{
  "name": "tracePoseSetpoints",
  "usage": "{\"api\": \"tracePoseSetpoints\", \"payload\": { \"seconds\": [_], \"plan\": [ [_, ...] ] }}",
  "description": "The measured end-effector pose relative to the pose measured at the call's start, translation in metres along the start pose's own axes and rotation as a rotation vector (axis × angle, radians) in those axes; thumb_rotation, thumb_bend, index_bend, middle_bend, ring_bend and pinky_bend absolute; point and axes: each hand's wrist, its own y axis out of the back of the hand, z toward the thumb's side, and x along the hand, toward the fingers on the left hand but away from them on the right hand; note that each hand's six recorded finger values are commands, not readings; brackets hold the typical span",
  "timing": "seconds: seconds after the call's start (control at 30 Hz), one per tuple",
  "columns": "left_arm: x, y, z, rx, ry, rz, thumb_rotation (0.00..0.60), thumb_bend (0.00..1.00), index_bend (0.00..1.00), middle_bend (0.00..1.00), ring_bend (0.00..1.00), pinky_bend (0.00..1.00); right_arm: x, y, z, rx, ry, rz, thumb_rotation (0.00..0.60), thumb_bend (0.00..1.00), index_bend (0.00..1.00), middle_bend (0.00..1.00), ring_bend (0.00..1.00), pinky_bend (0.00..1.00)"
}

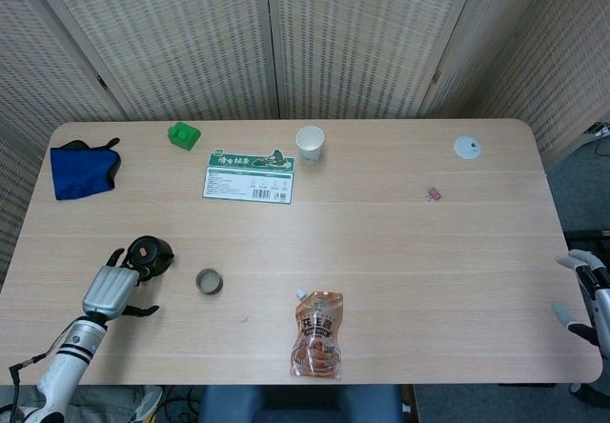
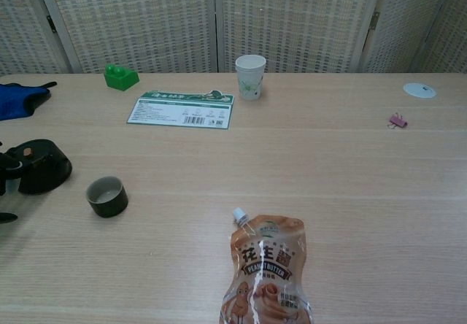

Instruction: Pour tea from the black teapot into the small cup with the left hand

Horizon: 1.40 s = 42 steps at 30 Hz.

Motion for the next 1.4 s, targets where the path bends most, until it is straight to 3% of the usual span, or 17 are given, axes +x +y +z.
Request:
{"api": "tracePoseSetpoints", "payload": {
  "seconds": [0.23, 0.43, 0.6, 0.97, 1.27, 1.4],
  "plan": [
    [-0.001, 0.000, 0.000, -0.018, -0.001, -0.006, 0.365, 0.16, 0.54, 0.54, 0.49, 0.04, 0.000, 0.000, 0.000, -0.002, -0.001, 0.000, 0.600, 0.19, 0.30, 0.26, 0.22, 0.25],
    [0.000, -0.001, 0.001, -0.055, -0.002, -0.026, 0.365, 0.16, 0.64, 0.67, 0.60, 0.02, 0.000, 0.000, -0.002, -0.004, -0.006, -0.003, 0.600, 0.19, 0.30, 0.26, 0.22, 0.25],
    [0.001, 0.001, 0.002, -0.083, -0.002, -0.030, 0.314, 0.16, 0.73, 0.78, 0.70, 0.00, 0.001, 0.002, -0.003, -0.006, -0.010, -0.009, 0.600, 0.19, 0.30, 0.26, 0.22, 0.25],
    [0.008, 0.016, -0.001, -0.165, 0.001, 0.031, 0.160, 0.16, 0.91, 0.94, 0.83, 0.00, -0.001, 0.002, -0.004, -0.012, -0.011, -0.017, 0.600, 0.19, 0.30, 0.26, 0.21, 0.25],
    [0.019, 0.027, -0.011, -0.236, 0.030, 0.101, 0.135, 0.16, 0.99, 1.00, 0.89, 0.00, -0.002, 0.001, -0.005, -0.017, -0.014, -0.018, 0.600, 0.19, 0.30, 0.26, 0.22, 0.25],
    [0.020, 0.034, -0.017, -0.268, 0.046, 0.139, 0.134, 0.16, 1.00, 1.00, 0.92, 0.08, -0.002, 0.001, -0.005, -0.019, -0.013, -0.019, 0.600, 0.19, 0.30, 0.26, 0.22, 0.25]
  ]
}}
